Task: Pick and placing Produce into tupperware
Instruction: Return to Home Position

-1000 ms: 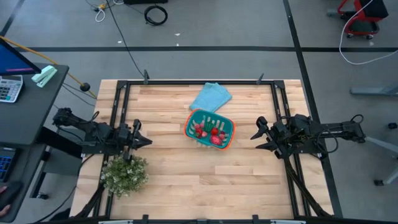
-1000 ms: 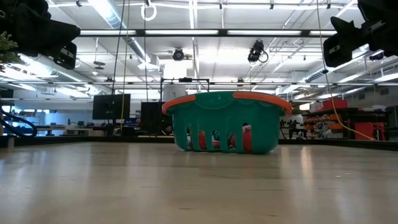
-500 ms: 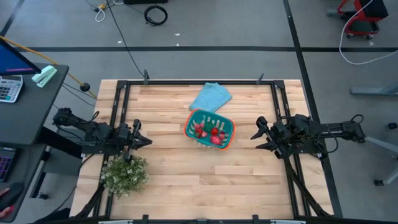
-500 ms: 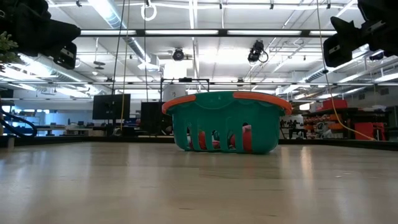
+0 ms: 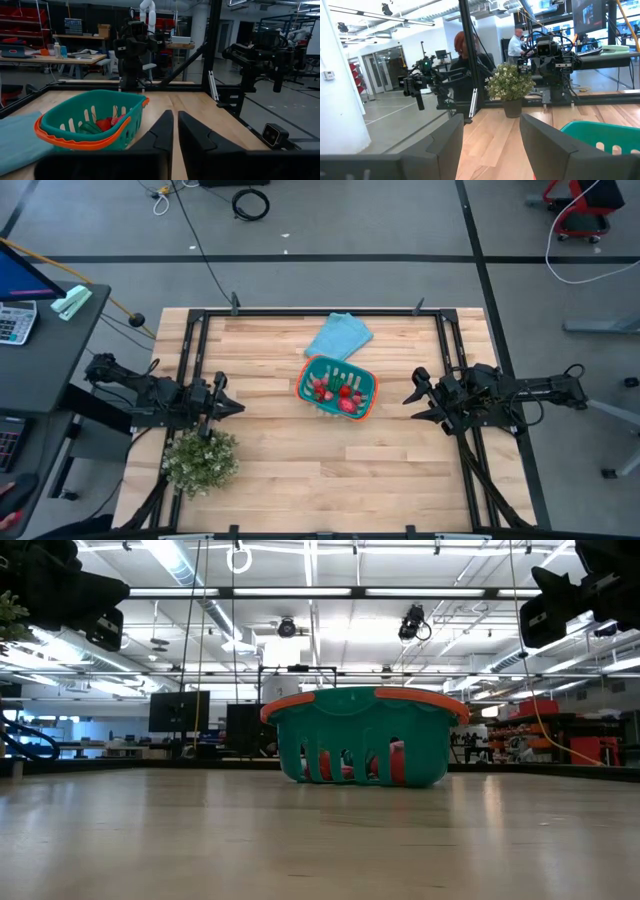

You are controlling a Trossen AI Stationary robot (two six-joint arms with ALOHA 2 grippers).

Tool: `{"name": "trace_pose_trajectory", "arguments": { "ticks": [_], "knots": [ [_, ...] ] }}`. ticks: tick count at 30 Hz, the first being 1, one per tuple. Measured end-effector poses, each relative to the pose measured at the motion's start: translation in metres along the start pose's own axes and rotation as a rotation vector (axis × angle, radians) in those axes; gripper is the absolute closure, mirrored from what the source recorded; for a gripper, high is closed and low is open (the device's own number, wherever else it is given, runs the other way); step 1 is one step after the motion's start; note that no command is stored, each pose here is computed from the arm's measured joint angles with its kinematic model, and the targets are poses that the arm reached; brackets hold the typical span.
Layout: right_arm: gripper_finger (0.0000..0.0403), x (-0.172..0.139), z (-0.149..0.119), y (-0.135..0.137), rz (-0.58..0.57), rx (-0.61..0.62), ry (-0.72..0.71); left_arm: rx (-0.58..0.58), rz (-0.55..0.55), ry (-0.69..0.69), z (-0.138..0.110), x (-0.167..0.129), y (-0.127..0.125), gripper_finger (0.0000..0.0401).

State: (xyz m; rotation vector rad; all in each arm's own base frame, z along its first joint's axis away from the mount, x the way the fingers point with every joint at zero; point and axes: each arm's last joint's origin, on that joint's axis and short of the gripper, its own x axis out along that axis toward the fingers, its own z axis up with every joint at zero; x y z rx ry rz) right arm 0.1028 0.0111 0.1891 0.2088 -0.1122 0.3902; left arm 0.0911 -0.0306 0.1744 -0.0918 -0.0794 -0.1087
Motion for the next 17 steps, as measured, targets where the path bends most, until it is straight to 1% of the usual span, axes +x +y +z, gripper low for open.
{"name": "trace_pose_trajectory", "arguments": {
  "ticks": [8, 17],
  "knots": [
    [0.0199, 0.0, 0.0, 0.0, 0.0, 0.0, 0.0, 0.0, 0.0, 0.0, 0.0, 0.0, 0.0, 0.0362],
    [0.0199, 0.0, 0.0, 0.0, 0.0, 0.0, 0.0, 0.0, 0.0, 0.0, 0.0, 0.0, 0.0, 0.0375]
  ]
}}
